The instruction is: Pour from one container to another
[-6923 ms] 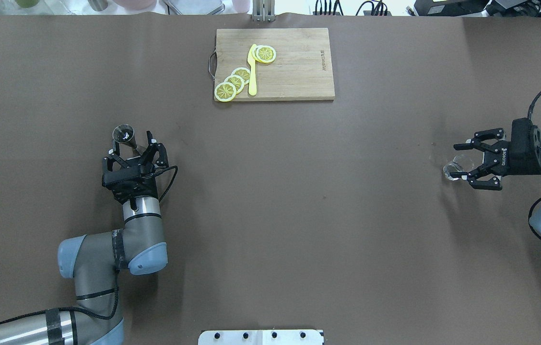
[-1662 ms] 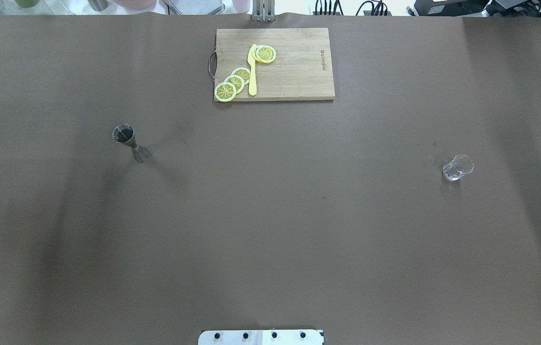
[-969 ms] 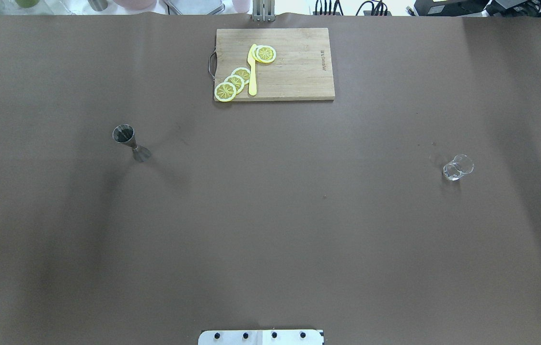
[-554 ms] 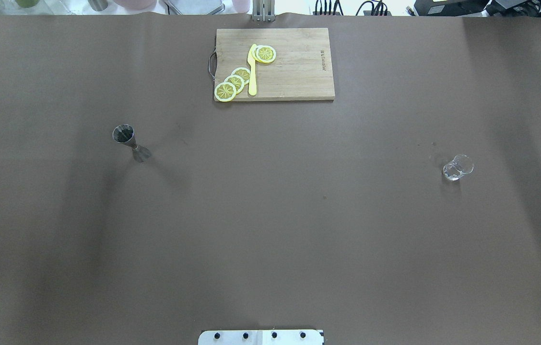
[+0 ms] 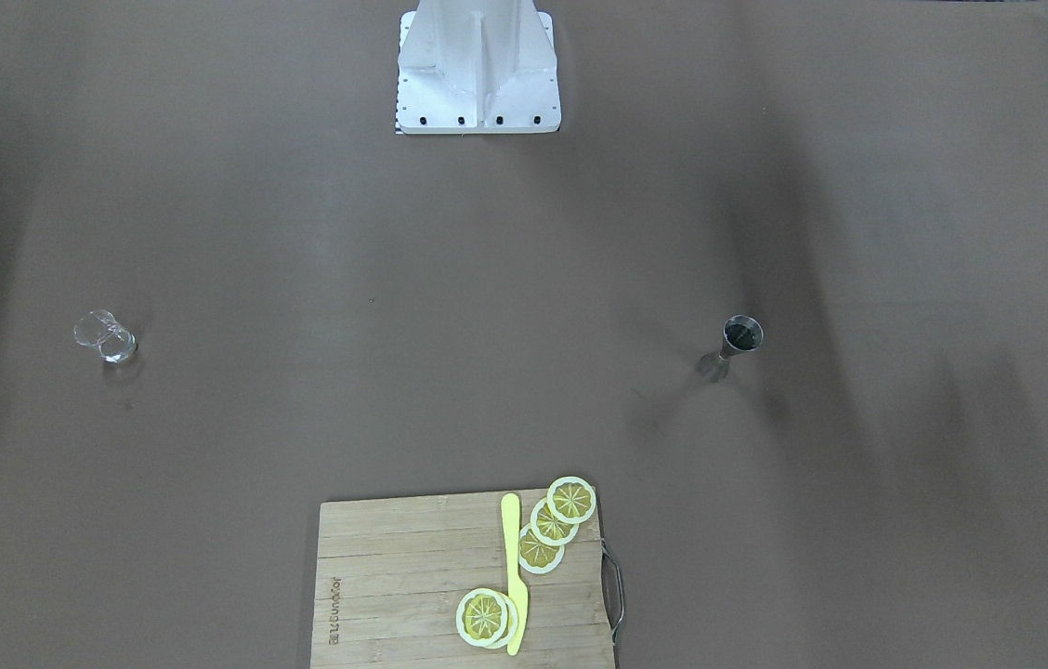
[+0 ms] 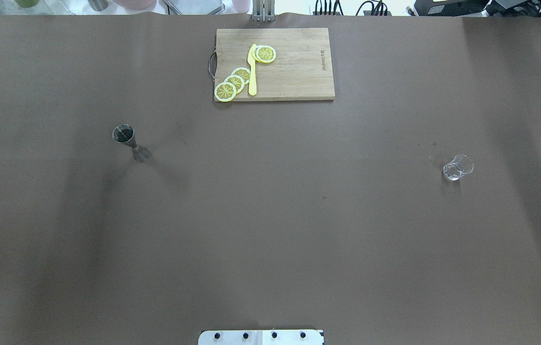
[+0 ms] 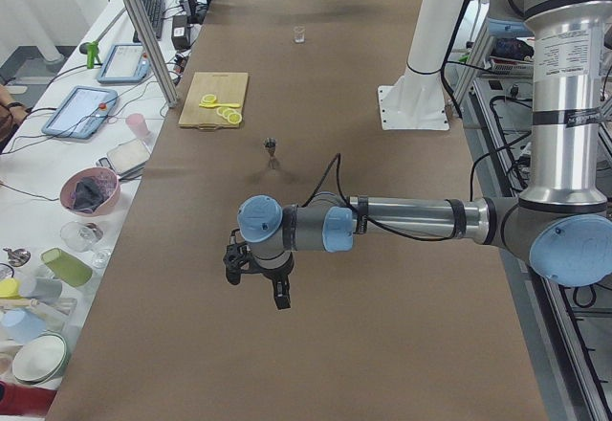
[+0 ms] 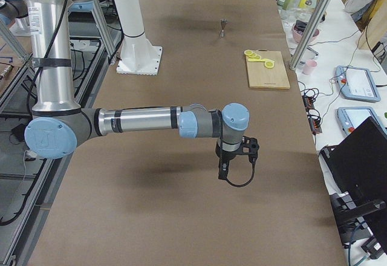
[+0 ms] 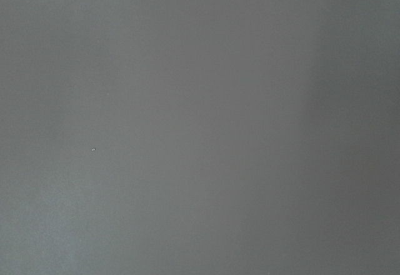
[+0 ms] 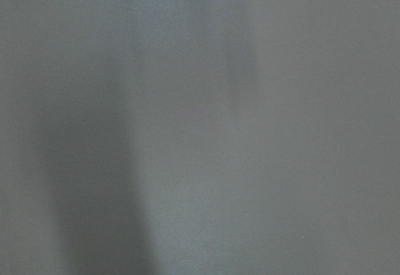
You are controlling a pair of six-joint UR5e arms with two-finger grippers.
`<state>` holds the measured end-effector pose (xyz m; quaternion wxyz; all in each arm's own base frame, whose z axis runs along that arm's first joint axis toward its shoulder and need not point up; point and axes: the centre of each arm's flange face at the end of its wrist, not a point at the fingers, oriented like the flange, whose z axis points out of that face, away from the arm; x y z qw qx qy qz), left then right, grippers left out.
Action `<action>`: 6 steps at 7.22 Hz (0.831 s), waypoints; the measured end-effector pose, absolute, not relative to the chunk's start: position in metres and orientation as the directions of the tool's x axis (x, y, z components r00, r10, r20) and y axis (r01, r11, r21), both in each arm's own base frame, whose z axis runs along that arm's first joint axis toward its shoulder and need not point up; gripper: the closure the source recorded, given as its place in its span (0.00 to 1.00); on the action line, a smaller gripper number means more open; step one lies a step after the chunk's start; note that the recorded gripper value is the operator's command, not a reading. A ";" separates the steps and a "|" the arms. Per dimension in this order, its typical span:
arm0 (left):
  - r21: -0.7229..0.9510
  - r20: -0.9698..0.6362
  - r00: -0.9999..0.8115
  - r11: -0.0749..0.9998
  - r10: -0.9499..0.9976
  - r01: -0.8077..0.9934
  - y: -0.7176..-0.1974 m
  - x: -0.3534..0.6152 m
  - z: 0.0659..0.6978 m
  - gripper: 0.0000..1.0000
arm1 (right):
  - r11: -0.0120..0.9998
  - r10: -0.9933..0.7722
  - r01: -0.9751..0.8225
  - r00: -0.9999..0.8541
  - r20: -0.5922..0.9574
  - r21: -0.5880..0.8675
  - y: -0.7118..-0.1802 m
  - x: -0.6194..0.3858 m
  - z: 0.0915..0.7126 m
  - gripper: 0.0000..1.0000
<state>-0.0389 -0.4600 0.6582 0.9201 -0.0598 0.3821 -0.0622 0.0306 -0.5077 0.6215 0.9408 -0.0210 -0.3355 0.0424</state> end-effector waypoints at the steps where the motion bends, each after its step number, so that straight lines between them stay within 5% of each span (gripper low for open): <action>1: -0.157 -0.696 0.700 0.985 -0.160 0.069 -0.460 -0.039 0.658 0.00 | 0.996 0.094 -0.066 0.771 0.630 -0.068 -0.508 0.031 0.621 0.00; 6: -0.149 -0.698 0.700 0.986 -0.154 0.068 -0.464 -0.038 0.655 0.00 | 0.995 0.095 -0.066 0.771 0.630 -0.070 -0.506 0.031 0.623 0.00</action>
